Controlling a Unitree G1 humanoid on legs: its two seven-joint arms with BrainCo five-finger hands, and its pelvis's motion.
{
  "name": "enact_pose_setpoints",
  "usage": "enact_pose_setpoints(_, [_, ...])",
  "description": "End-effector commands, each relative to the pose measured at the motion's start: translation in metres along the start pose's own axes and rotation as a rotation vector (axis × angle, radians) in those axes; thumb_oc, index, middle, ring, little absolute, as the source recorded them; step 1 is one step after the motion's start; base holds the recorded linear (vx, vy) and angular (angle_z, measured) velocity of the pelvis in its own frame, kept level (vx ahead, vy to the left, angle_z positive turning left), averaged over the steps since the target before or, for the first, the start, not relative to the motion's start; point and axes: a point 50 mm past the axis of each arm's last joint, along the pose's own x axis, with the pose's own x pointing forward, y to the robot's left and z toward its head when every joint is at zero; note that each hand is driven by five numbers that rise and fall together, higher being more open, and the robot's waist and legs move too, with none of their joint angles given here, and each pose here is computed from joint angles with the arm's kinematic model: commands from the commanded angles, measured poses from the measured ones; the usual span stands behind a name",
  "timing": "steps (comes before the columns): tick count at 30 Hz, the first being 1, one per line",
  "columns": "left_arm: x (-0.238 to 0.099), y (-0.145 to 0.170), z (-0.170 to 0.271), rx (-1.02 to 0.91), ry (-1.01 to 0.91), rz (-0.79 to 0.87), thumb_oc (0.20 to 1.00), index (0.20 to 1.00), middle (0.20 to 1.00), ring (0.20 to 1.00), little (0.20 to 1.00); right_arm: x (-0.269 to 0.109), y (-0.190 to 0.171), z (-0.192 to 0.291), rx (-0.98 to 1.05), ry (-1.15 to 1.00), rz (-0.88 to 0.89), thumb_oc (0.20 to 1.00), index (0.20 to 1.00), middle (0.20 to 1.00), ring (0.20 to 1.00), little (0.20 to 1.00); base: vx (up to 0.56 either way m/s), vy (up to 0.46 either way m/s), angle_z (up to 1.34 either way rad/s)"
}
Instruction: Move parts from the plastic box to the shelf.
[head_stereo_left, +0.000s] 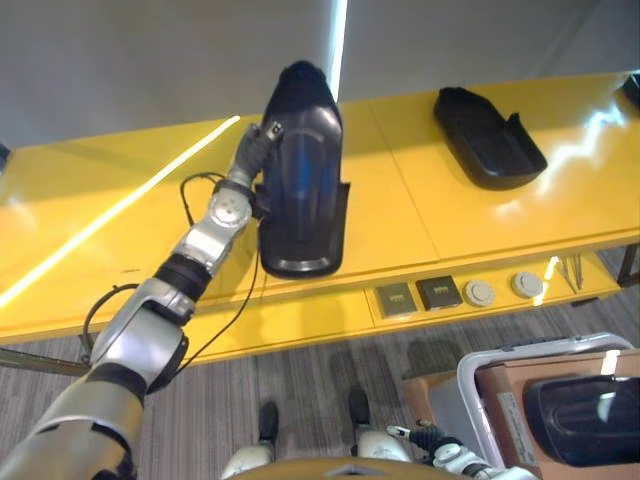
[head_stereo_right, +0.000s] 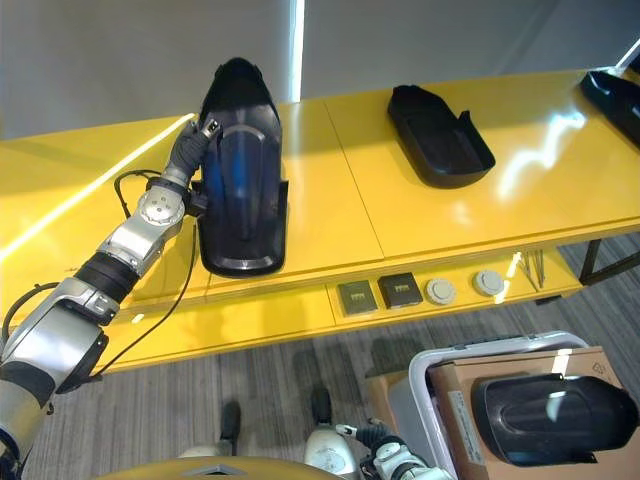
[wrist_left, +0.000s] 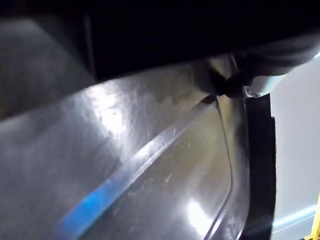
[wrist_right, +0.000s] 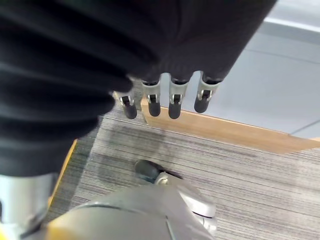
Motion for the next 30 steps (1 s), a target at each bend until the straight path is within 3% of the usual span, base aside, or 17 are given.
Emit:
enact_pose_setpoints(1, [0.022,0.037,0.029,0.062,-0.060,0.138,0.200,0.200,0.200,0.200,0.200,0.000,0.007,0.004,-0.022,-0.011,0.035,1.000,1.000,1.000,1.000,1.000,-0.07,0.004,-0.02])
enact_pose_setpoints(6, [0.032,0.054,0.029,0.034,0.001,0.216,0.200,0.200,0.200,0.200,0.200,0.002,0.001,0.025,-0.024,-0.063,0.016,1.000,1.000,1.000,1.000,1.000,-0.07,0.007,-0.03])
enact_pose_setpoints(7, [0.033,0.060,0.028,0.034,0.018,0.237,0.539,0.539,0.539,0.539,0.539,0.002,0.002,0.026,-0.027,-0.065,0.020,1.000,1.000,1.000,1.000,1.000,0.01,0.014,-0.07])
enact_pose_setpoints(8, [0.035,0.063,0.030,0.031,0.029,0.253,1.000,1.000,1.000,1.000,1.000,0.002,0.002,0.027,-0.032,-0.070,0.019,1.000,1.000,1.000,1.000,1.000,0.00,0.008,-0.08])
enact_pose_setpoints(14, [0.042,0.068,0.036,0.139,0.052,0.282,1.000,1.000,1.000,1.000,1.000,0.001,0.007,0.035,-0.090,-0.112,0.048,1.000,1.000,1.000,1.000,1.000,0.00,0.000,-0.01])
enact_pose_setpoints(23, [0.043,0.073,0.040,0.121,0.050,0.316,1.000,1.000,1.000,1.000,1.000,0.001,0.004,0.038,-0.046,-0.145,0.045,1.000,1.000,1.000,1.000,1.000,0.00,-0.005,-0.05])
enact_pose_setpoints(24, [-0.020,0.048,-0.062,-0.048,0.246,0.151,1.000,1.000,1.000,1.000,1.000,-0.003,-0.004,-0.023,0.339,0.043,0.018,1.000,1.000,1.000,1.000,1.000,0.00,0.000,0.00])
enact_pose_setpoints(30, [-0.017,0.056,-0.035,-0.052,0.111,0.181,1.000,1.000,1.000,1.000,1.000,-0.003,-0.004,-0.021,0.354,0.029,0.017,1.000,1.000,1.000,1.000,1.000,0.00,-0.001,-0.12])
